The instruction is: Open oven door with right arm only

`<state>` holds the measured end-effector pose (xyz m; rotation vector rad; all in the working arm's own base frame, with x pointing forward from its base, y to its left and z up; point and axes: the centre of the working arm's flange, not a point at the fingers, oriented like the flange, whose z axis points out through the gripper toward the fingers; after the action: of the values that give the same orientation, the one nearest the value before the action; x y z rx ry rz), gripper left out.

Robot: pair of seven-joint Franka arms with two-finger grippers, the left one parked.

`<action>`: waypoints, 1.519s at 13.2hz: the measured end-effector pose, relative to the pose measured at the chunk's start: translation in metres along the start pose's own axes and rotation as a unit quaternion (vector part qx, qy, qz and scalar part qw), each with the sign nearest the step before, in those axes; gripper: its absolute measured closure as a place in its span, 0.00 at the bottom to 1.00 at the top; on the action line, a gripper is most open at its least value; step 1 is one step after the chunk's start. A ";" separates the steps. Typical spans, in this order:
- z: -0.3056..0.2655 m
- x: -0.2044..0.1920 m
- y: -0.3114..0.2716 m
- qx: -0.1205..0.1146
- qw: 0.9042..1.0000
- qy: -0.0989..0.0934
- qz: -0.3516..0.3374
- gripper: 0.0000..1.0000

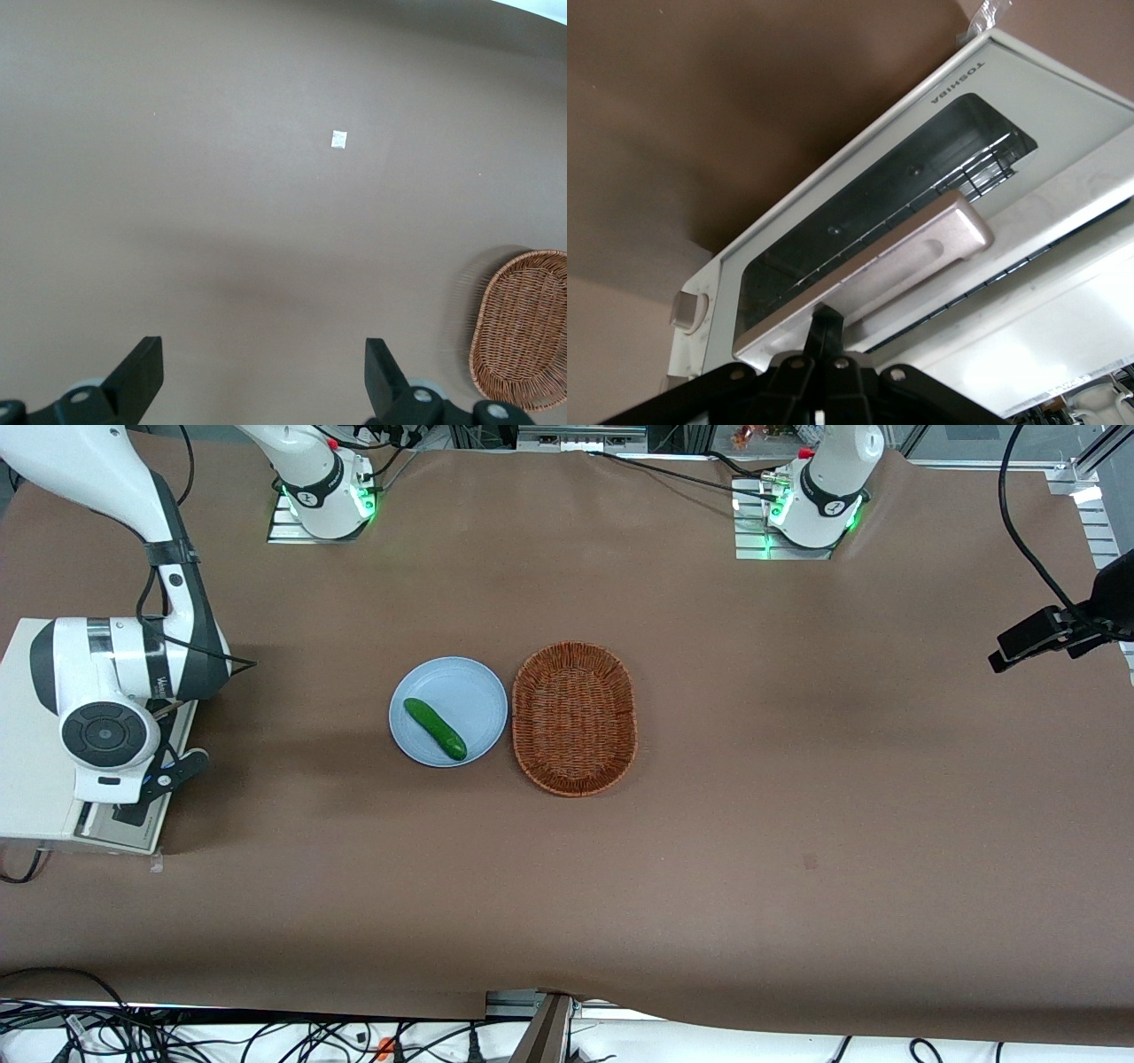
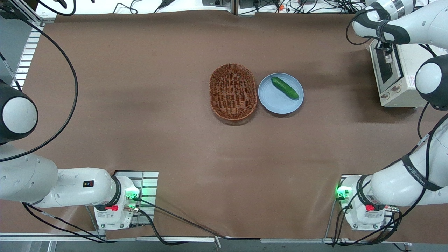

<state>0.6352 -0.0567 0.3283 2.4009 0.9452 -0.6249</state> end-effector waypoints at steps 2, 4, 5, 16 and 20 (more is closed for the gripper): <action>-0.003 0.005 -0.004 0.005 1.000 0.009 0.003 0.99; -0.005 0.009 -0.008 0.010 1.000 0.017 0.008 0.99; -0.006 0.012 -0.010 0.014 1.000 0.022 0.013 0.99; 0.013 0.082 -0.057 0.088 0.991 0.092 0.046 0.99; 0.040 0.105 -0.065 0.118 0.985 0.108 0.056 0.99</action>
<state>0.6483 0.0146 0.2205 2.7565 0.8527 -0.4629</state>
